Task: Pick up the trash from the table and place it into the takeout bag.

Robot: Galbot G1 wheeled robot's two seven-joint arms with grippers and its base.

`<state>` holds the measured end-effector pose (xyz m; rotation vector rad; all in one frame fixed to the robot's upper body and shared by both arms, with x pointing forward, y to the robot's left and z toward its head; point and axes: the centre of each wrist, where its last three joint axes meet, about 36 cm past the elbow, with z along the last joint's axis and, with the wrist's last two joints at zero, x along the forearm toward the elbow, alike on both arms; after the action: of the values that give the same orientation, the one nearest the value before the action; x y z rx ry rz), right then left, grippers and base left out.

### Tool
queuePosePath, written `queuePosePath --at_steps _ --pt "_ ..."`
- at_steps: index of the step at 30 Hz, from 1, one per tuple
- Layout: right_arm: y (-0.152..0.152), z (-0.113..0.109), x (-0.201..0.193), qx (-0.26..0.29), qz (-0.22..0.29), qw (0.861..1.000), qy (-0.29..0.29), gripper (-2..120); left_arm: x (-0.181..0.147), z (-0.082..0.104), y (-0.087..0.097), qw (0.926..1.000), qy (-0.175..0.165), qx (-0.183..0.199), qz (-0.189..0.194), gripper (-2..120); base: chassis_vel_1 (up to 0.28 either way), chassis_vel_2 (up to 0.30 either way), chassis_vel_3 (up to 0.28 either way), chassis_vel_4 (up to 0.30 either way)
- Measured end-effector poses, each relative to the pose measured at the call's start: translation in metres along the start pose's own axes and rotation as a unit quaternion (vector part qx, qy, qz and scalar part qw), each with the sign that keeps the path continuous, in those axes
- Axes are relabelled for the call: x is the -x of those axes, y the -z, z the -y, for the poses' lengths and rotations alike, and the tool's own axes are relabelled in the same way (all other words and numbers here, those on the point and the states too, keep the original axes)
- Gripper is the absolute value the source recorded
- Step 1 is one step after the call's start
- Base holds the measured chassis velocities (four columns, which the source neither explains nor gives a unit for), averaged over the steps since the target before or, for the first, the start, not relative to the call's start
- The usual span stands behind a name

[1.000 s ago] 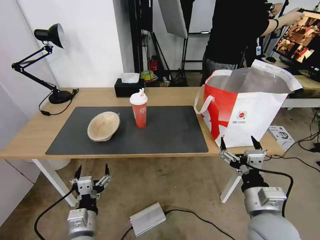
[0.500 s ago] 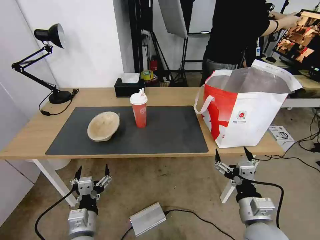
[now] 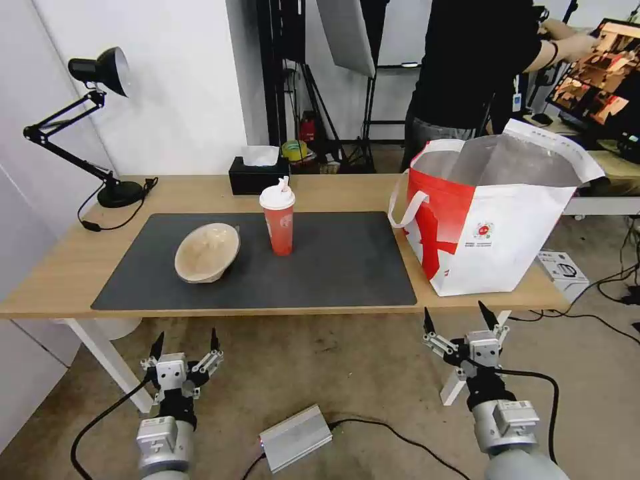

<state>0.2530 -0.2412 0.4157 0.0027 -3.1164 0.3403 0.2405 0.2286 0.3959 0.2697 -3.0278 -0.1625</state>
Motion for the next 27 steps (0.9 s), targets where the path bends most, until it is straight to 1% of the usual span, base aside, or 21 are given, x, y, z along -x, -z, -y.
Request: queuePosePath --at_steps 11,27 --pt "-0.011 -0.004 -0.002 0.003 -0.010 1.000 -0.009 100 0.000 0.000 0.000 1.0000 -0.001 0.000 0.000 100 0.000 0.000 0.000 0.000" --pt "-0.019 -0.010 -0.005 0.019 -0.017 0.999 -0.023 99 -0.001 0.000 -0.001 1.0000 0.000 0.001 -0.002 100 0.000 0.000 0.000 0.000"
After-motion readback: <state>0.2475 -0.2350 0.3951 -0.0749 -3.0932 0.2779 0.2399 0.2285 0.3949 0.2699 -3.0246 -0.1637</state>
